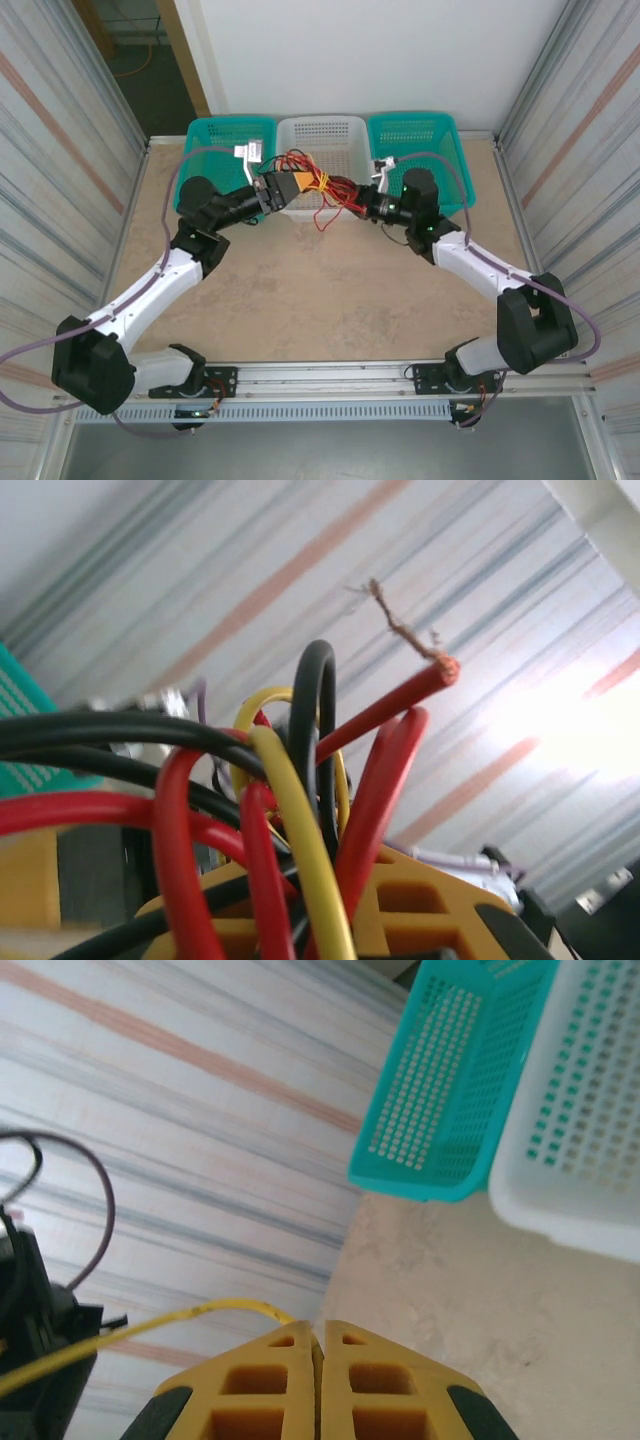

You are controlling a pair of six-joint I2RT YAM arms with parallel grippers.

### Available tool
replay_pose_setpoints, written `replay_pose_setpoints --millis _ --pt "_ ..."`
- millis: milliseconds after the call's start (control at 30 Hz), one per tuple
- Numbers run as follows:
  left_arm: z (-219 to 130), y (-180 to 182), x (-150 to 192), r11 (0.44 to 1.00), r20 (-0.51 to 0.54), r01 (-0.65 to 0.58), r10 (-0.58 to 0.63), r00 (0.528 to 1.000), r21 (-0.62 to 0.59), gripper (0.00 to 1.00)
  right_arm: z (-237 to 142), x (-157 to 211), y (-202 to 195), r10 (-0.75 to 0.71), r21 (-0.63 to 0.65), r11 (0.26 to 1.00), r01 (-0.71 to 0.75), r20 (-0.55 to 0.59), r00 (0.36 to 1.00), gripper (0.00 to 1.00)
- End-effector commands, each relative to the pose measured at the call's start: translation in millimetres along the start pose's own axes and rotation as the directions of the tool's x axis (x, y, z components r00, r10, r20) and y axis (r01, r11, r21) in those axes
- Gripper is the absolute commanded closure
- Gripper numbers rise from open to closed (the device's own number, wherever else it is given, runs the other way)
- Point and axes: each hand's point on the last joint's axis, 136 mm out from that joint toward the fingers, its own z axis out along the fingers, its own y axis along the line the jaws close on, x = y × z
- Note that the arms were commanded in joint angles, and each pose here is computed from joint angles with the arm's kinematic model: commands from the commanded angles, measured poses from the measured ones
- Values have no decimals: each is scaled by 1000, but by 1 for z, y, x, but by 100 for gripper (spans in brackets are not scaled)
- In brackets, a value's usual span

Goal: Untangle the cables

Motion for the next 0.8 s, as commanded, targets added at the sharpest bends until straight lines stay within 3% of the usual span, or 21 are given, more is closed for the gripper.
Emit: replay_pose_setpoints --millis 0,67,167,433,600,767 --pt "-18 -31 -48 977 247 -198 210 946 -72 100 -2 15 7 32 -17 999 -31 75 997 100" --pt "-32 -10 -59 949 313 -210 279 908 -236 100 -2 35 21 35 -44 999 -32 64 997 100" --pt "-51 15 -72 904 369 -187 336 867 -384 100 -9 54 49 -30 -49 998 35 83 996 100" --pt "-72 51 -79 851 419 -109 359 834 -513 100 -20 78 108 -156 -71 985 159 51 986 100" --pt "-77 75 -65 798 341 -113 374 862 -592 100 -36 68 159 -271 -73 958 276 76 960 100" --pt "-83 96 -39 779 266 -99 327 907 -619 100 -67 28 192 -397 39 917 396 165 903 100"
